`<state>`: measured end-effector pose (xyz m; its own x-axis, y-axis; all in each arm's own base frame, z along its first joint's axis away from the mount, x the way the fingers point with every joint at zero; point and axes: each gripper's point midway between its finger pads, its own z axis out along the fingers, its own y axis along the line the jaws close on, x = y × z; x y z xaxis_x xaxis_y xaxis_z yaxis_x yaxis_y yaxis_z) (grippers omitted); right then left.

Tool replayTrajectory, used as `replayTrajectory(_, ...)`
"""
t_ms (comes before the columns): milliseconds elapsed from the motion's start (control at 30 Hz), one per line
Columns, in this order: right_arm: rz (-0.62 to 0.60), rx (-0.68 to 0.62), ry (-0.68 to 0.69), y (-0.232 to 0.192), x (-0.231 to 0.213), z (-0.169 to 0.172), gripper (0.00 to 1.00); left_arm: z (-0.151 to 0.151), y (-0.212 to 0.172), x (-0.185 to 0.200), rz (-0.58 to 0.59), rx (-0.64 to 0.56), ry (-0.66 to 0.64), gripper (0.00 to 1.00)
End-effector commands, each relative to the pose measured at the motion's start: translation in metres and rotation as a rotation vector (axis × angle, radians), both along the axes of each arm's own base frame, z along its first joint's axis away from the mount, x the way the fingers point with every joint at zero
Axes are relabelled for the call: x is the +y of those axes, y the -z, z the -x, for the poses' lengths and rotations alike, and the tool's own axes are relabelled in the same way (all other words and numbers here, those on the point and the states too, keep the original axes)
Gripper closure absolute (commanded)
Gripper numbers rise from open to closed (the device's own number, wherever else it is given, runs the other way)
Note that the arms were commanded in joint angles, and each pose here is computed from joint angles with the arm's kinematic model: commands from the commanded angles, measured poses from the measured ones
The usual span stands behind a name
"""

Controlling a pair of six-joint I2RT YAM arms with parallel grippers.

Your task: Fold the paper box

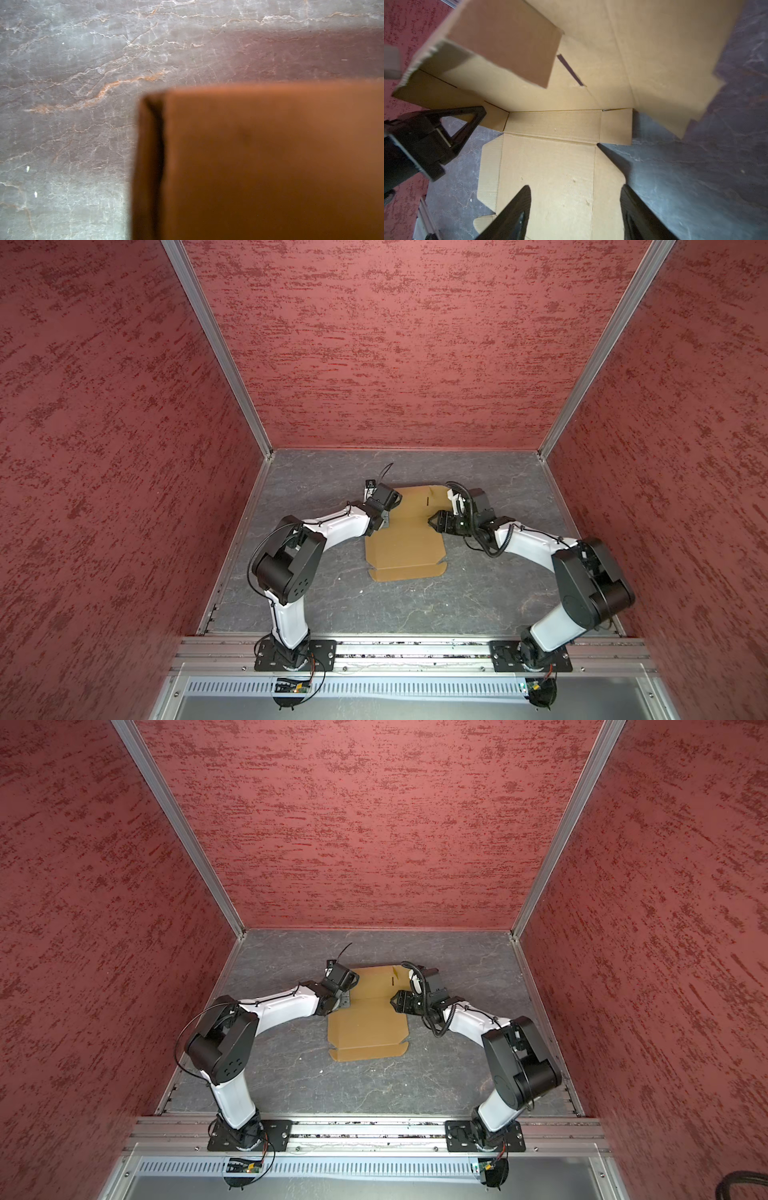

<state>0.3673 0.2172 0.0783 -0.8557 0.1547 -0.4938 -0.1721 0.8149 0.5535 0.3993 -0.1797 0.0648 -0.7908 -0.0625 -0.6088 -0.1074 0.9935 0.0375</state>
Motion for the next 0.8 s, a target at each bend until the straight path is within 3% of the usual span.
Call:
replayTrajectory(0,0.009,-0.061,0.011,-0.001,0.004,-0.017,0.31,0.008,0.013,0.005,-0.038,0.066,0.016,1.0)
replayTrajectory(267,0.039,-0.051,0.042,0.018,0.0,-0.024,0.31,0.006,0.01,0.006,-0.037,0.064,0.013,1.0)
replayTrajectory(767,-0.031,-0.077,-0.018,0.016,0.024,-0.041,0.31,0.009,0.011,0.005,-0.027,0.066,0.008,1.0)
